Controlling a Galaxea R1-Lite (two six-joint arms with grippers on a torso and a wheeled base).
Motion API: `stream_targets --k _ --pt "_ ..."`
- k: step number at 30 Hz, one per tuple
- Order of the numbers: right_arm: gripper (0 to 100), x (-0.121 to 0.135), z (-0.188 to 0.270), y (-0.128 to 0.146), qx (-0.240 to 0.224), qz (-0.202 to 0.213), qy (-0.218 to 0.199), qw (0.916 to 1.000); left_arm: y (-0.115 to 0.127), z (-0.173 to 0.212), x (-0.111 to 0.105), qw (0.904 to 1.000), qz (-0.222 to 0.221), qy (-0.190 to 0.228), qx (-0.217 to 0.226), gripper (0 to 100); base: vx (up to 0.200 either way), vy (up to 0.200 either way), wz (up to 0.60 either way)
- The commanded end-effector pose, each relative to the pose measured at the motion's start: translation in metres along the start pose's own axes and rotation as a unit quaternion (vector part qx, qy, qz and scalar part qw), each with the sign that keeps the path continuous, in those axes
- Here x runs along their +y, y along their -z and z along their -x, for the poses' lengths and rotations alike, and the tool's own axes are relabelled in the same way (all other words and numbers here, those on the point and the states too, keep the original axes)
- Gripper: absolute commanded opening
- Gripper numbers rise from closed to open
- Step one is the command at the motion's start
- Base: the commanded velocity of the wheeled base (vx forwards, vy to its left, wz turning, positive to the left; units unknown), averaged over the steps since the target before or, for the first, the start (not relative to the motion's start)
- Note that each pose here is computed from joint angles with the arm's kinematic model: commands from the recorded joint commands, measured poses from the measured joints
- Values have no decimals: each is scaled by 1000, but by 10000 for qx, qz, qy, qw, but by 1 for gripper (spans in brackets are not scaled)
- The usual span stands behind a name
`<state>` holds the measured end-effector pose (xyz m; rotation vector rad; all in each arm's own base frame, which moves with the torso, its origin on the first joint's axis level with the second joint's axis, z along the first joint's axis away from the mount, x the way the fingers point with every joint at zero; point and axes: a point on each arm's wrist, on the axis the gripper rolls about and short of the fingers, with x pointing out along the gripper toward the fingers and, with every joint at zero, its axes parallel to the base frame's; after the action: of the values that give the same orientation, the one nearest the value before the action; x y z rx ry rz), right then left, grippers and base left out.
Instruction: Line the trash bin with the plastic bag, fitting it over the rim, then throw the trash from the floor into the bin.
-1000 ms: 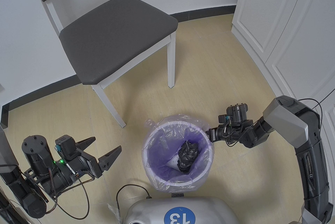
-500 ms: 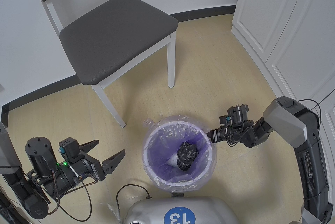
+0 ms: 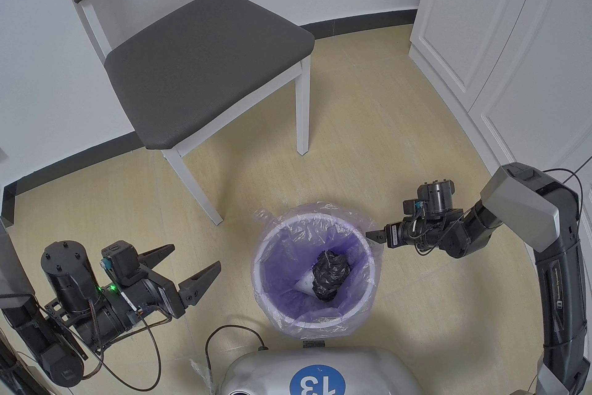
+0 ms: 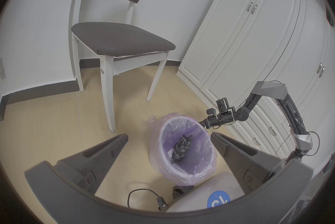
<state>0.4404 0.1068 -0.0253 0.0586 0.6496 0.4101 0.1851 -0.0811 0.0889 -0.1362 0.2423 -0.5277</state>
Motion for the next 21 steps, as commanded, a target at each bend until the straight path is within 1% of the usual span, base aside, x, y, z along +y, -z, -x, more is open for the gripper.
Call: stream_targets --k 1,3,7,16,18,21 --pt "100 3 26 -17 -205 18 29 9998 -4 1 -1 9999 -12 26 -144 100 0 0 0" --pt "100 4 31 -20 -259 29 56 9996 -5 2 -1 9999 -16 38 -165 100 0 0 0" --pt "100 6 41 -27 -470 69 282 9985 -6 3 -1 9998 -22 51 -201 100 0 0 0" --pt "100 14 74 -45 -828 125 335 9959 -9 5 -2 9996 -43 79 -273 100 0 0 0" --pt "100 16 87 -50 -922 135 482 9945 -9 6 -3 9996 -59 80 -281 100 0 0 0" --pt "100 17 94 -50 -940 145 644 9934 -9 6 -3 9995 -92 66 -299 100 0 0 0"
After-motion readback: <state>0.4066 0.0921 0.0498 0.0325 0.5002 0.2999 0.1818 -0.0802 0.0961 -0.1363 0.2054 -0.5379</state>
